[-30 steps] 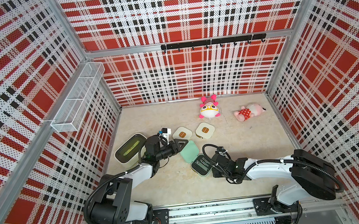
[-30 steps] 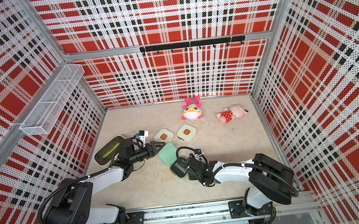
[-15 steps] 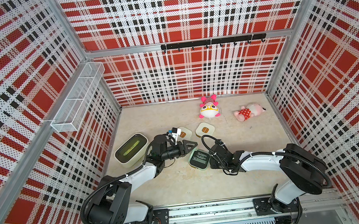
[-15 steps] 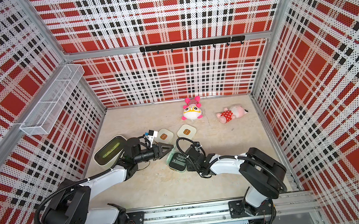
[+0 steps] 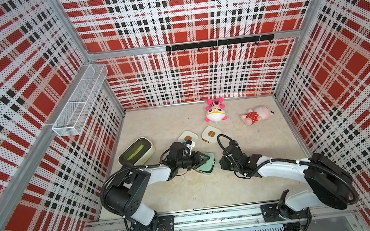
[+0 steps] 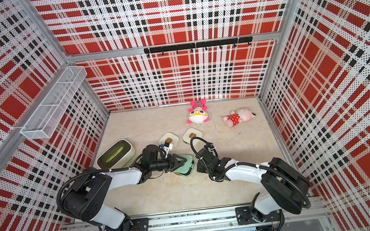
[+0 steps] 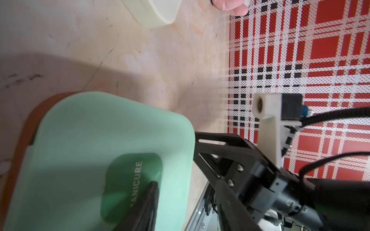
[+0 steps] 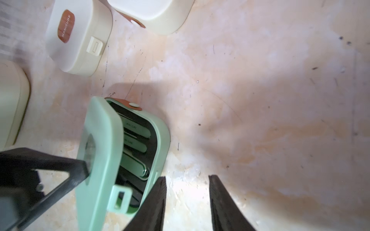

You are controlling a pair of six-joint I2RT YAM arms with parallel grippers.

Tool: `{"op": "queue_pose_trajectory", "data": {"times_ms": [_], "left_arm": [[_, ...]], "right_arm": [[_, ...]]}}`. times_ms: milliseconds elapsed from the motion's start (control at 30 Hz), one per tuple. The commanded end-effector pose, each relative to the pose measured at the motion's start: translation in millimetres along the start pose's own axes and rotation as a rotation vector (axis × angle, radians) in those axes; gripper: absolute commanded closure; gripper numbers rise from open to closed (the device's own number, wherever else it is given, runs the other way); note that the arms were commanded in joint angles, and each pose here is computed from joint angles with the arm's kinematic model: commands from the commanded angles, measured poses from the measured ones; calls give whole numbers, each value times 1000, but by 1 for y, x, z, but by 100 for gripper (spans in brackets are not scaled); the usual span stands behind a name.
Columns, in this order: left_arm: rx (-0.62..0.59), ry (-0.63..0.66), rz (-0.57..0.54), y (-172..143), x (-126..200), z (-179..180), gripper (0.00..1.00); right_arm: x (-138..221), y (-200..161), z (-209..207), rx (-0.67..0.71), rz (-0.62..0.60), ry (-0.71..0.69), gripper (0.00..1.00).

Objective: Organize nail clipper sets
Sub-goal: Close the storage box at the center of the board.

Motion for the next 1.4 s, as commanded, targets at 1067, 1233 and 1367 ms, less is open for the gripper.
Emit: {"op": "queue_pose_trajectory", "data": {"times_ms": [1067, 1233, 1367], "left_arm": [[2, 319, -40, 2, -8, 44, 63], [2, 316, -36, 1, -7, 45, 63], [-5, 295, -36, 4, -6, 39, 63]], "right_arm": [[-39, -21, 38, -153, 65, 71, 72], [-39, -24, 34, -173, 71, 76, 71], [-40, -27, 31, -191, 72, 79, 69]]}}
Point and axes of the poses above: each gripper's point midway between its finger pads, its own x axis back along the fingers, its own z axis along the line the jaws close on, y = z × x, the point moved 10 cm from there along x, back along the fingers, and after that the axes turned 3 degrees about x, right-handed, at the moved point
